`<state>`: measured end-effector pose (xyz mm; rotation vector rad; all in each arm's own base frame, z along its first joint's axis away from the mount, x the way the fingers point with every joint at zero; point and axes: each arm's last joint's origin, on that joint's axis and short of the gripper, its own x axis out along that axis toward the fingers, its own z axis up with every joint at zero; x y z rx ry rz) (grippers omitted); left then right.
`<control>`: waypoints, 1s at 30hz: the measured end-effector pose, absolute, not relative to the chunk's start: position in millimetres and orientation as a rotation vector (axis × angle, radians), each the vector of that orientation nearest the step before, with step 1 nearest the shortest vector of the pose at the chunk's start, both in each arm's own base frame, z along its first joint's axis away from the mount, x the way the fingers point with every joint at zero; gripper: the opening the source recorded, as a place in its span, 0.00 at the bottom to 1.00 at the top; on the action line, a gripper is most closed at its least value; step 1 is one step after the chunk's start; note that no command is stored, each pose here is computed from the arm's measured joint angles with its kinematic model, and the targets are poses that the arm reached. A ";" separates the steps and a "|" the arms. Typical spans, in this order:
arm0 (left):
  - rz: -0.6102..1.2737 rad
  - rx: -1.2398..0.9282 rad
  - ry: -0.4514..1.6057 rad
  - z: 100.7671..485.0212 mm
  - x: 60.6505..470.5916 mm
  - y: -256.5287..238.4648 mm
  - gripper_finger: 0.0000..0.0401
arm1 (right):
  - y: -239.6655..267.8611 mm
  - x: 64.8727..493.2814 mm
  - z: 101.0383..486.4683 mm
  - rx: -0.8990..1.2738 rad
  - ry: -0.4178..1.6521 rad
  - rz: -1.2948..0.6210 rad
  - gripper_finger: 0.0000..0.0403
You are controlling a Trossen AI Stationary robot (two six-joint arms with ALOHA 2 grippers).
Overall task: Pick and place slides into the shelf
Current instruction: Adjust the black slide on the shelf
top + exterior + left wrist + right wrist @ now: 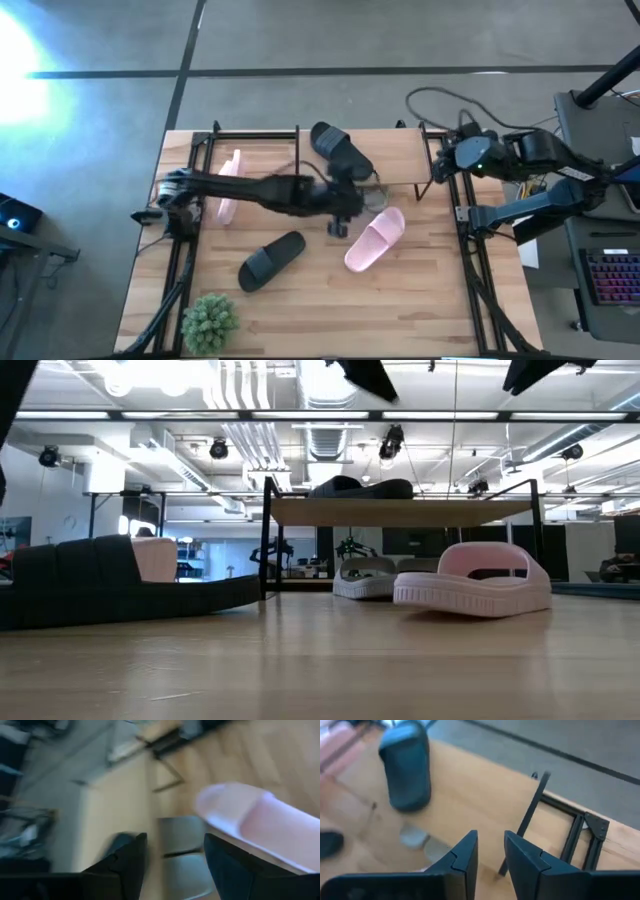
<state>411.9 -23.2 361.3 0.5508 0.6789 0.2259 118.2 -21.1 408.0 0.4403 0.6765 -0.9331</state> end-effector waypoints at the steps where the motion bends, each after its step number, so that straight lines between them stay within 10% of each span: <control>1: 0.256 0.551 0.660 374.5 401.5 -21.8 0.45 | -19.5 120.0 404.9 0.431 0.702 -0.912 0.21; 8: 0.478 0.341 0.617 433.1 320.2 -6.8 0.46 | 0.2 127.6 396.5 0.427 0.727 -0.772 0.17; 18: 0.757 -0.087 0.571 423.0 251.5 14.1 0.44 | -18.0 178.7 386.8 0.457 0.639 -0.829 0.10; 30: 0.866 -0.402 0.448 405.0 199.9 20.7 0.19 | -133.2 224.7 360.6 0.637 0.669 -0.735 0.02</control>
